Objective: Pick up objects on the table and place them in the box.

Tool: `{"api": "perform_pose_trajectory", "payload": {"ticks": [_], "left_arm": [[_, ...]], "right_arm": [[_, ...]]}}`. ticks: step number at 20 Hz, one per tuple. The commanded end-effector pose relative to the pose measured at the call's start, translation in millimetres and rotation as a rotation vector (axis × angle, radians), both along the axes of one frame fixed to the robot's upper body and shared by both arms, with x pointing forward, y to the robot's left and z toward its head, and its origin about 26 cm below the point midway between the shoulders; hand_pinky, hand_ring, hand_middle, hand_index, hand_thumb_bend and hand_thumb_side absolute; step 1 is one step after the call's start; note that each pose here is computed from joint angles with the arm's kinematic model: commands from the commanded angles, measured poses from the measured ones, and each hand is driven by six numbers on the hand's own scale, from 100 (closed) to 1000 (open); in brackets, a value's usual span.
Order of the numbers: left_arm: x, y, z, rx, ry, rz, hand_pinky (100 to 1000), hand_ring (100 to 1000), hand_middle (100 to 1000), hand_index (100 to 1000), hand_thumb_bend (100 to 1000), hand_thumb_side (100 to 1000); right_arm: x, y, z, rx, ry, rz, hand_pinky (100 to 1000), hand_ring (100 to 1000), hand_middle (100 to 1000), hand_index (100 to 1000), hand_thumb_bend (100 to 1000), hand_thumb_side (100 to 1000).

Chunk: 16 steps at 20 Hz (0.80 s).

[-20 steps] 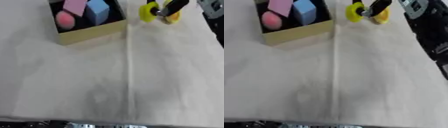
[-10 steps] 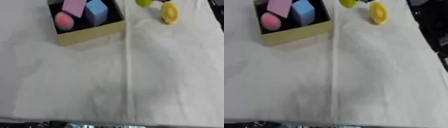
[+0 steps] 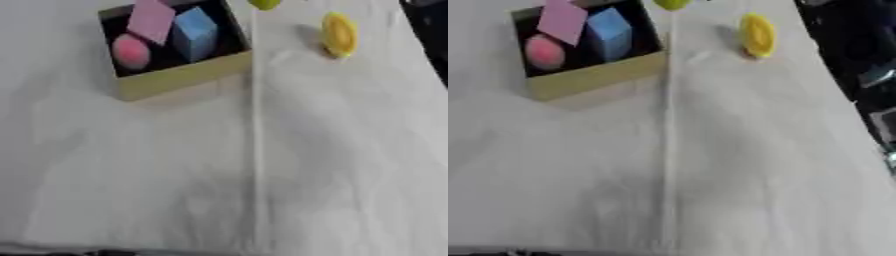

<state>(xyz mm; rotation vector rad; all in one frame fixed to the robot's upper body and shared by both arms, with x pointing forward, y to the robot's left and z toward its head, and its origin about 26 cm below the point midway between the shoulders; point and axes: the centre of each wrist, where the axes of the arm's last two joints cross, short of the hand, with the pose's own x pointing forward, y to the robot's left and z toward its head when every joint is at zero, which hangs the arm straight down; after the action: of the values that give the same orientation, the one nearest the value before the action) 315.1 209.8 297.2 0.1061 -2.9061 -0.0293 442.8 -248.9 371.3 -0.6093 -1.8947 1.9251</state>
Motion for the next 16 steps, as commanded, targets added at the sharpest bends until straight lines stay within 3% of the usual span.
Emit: {"api": "perform_pose_trajectory", "payload": {"ticks": [1, 10, 16], "left_arm": [[-4.6, -1, 8.0, 0.003, -0.036, -0.010, 714, 727, 668, 798, 522, 510], [-4.9, -4, 11.2, -0.008, -0.050, -0.027, 715, 727, 669, 799, 525, 507], [-5.0, -6, 12.4, -0.011, -0.056, -0.035, 715, 728, 669, 799, 525, 505]], "right_arm": [[-1.0, 8, 9.2, -0.034, -0.016, 0.024, 795, 702, 384, 472, 100, 100], [14.3, 26, -14.2, -0.094, 0.063, 0.029, 800, 709, 410, 491, 100, 100], [21.3, 23, -25.2, -0.134, 0.086, -0.001, 823, 776, 572, 658, 105, 100]]}}
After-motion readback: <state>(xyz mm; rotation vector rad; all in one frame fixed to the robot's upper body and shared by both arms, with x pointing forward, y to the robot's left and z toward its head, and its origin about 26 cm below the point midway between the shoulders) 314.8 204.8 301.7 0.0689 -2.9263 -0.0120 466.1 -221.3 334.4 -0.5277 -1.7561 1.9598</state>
